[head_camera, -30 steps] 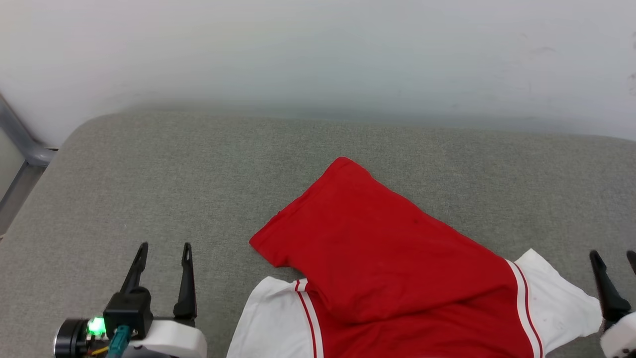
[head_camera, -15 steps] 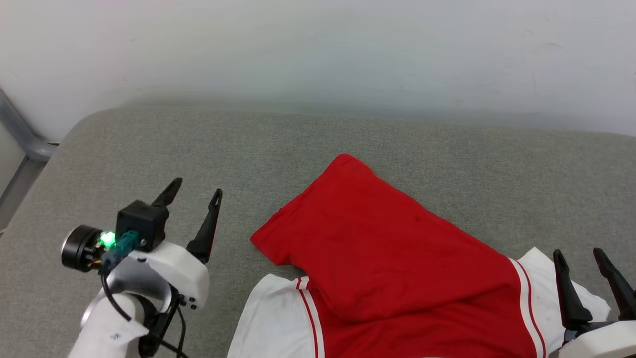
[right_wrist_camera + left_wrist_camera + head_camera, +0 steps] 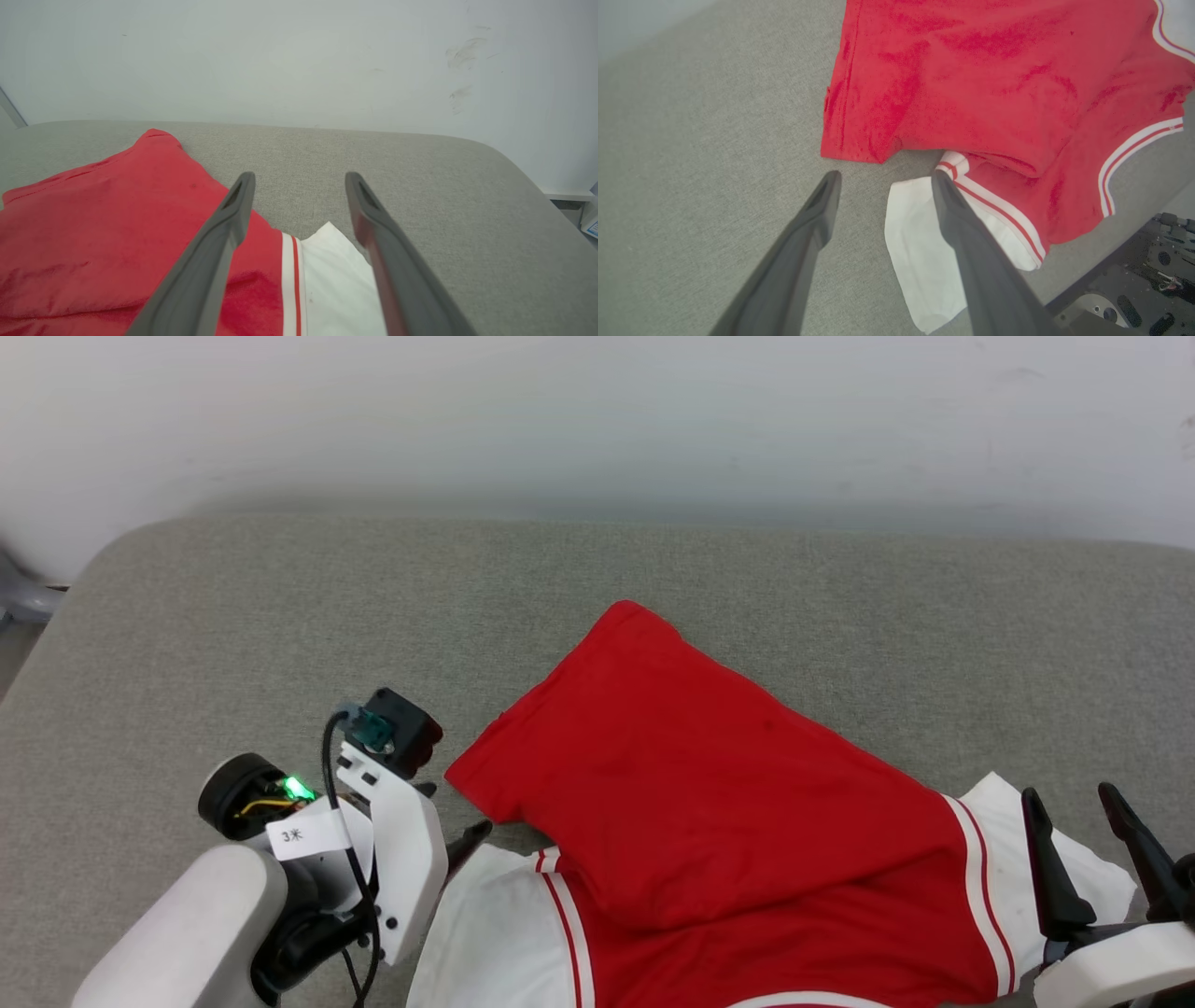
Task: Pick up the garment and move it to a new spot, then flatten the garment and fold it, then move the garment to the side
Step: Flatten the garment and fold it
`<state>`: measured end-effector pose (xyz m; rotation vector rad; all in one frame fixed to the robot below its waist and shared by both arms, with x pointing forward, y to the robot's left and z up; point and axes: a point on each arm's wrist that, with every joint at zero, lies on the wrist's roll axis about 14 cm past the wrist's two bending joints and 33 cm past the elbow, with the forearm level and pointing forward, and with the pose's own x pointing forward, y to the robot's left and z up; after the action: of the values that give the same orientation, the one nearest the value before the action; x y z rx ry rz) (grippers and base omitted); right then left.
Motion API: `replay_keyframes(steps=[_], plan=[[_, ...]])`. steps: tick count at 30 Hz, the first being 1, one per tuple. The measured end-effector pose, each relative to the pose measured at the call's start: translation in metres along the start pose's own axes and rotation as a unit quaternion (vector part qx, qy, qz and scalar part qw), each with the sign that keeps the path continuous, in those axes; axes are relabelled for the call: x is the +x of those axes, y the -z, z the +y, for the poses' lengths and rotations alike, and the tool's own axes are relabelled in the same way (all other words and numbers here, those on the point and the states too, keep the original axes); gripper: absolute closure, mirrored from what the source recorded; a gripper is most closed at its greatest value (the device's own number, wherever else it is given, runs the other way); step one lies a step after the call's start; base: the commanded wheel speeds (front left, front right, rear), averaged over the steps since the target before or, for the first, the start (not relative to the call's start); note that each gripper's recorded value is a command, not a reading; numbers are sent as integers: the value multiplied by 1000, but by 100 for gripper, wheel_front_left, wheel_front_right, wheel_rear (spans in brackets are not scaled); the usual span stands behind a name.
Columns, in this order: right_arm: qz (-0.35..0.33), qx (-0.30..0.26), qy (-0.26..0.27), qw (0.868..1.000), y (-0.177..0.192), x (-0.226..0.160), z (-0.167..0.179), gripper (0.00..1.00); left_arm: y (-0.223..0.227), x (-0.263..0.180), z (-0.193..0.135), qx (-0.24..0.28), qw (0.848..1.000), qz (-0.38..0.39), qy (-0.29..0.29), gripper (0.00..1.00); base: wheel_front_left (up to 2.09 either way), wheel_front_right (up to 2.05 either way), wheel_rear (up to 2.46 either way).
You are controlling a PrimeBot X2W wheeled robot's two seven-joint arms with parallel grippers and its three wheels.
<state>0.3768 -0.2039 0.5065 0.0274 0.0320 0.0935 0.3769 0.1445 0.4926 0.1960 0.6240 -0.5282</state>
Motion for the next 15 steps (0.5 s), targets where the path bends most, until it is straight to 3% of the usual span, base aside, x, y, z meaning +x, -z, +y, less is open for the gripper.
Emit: replay_keyframes(steps=[8, 15], plan=[[8, 0, 11, 1000, 6, 5, -7, 0, 58, 28, -26, 4, 989, 133, 67, 0, 0, 0, 0], [20, -1, 19, 1000, 15, 13, -13, 0, 99, 53, -21, 21, 976, 203, 73, 0, 0, 0, 0]])
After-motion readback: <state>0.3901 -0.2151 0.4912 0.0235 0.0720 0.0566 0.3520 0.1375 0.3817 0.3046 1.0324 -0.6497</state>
